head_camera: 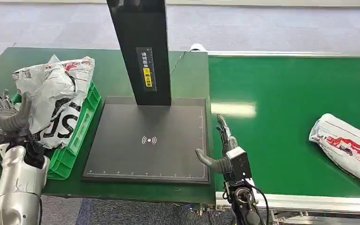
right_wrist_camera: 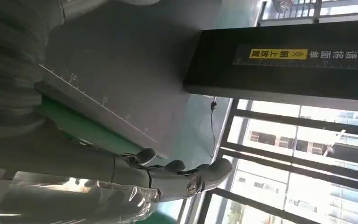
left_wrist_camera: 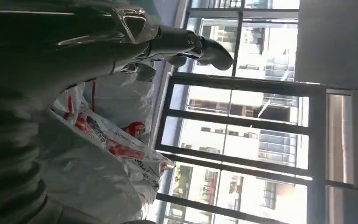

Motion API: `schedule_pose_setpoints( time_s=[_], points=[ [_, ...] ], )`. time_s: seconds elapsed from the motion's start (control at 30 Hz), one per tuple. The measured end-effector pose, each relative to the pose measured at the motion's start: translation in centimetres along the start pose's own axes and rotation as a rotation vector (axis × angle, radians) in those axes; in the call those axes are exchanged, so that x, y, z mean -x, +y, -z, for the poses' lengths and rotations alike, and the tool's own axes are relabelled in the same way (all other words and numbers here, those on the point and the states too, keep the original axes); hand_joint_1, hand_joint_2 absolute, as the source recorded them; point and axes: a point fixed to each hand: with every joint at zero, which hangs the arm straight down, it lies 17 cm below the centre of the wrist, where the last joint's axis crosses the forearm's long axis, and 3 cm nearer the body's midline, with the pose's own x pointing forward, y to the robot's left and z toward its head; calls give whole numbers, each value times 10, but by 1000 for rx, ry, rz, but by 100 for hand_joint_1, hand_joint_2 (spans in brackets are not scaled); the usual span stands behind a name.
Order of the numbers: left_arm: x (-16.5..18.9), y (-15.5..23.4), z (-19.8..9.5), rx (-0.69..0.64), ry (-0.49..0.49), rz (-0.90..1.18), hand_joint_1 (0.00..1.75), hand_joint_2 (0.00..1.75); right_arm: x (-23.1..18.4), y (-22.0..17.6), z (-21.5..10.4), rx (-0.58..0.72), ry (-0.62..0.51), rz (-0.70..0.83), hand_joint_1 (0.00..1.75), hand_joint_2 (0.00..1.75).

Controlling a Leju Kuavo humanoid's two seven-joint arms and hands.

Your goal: Moved the parcel from conveyor to table for the left to box.

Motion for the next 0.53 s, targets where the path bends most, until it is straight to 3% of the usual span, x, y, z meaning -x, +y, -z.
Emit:
schedule_pose_setpoints(
  time_s=[0.27, 0.53],
  points=[
    [-45, 11, -54, 10, -136, -14, 0, 175, 6, -1, -6, 5, 16, 0, 0, 175],
    [-95, -57, -148, 174, -211, -63, 0, 175, 9, -2, -10, 11, 27, -3, 0, 175]
  ],
)
